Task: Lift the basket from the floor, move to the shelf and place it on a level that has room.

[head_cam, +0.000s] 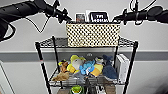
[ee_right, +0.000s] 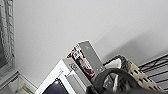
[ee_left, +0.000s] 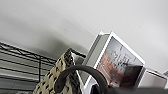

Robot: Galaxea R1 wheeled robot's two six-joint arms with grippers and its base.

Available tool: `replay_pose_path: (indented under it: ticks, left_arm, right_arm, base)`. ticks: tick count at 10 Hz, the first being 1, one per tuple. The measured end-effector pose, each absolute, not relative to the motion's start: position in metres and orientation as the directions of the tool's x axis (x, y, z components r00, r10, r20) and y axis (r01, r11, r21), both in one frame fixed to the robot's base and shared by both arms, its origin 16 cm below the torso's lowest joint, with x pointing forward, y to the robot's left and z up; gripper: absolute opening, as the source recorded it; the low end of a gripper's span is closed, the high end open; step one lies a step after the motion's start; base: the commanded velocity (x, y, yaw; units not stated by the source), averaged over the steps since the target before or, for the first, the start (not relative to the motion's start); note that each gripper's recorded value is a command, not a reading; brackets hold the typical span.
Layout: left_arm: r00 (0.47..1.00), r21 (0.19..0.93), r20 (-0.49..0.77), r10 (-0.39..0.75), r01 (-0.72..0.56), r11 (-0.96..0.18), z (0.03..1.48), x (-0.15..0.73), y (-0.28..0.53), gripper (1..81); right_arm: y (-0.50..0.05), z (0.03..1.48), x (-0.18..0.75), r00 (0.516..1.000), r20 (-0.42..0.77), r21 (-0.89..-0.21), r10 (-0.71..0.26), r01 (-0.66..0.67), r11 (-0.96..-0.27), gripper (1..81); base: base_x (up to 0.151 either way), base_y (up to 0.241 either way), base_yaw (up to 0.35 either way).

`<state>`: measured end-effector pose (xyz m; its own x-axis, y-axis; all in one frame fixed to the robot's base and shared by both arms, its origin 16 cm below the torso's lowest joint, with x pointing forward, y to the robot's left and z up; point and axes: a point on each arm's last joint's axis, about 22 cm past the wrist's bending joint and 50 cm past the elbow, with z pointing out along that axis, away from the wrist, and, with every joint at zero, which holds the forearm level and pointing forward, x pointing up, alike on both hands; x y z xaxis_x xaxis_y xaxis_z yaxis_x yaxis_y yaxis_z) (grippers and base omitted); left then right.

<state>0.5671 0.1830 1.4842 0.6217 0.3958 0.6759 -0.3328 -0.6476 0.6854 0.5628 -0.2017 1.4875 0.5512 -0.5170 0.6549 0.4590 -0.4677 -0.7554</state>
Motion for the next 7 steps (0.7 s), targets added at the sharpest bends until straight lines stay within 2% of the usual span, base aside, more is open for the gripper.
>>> replay_pose_path:
  ticks: [5,6,7]
  left_arm:
    - [0.613,0.735,0.645,0.457,-0.332,-0.592,1.482,0.572,0.195,1.0]
    - [0.606,0.723,0.658,0.448,-0.341,-0.601,1.482,0.572,0.195,81.1]
    - [0.602,0.728,0.654,0.459,-0.333,-0.600,1.482,0.574,0.200,81.1]
  right_arm:
    - [-0.201,1.485,0.565,0.551,0.650,-0.760,-0.523,0.457,-0.463,1.0]
    - [-0.200,1.485,0.564,0.553,0.648,-0.761,-0.524,0.456,-0.461,1.0]
    - [-0.203,1.485,0.565,0.551,0.647,-0.762,-0.526,0.455,-0.461,1.0]
  base:
    - [0.000,0.000,0.000]
    - [0.000,0.000,0.000]
    - [0.000,0.000,0.000]
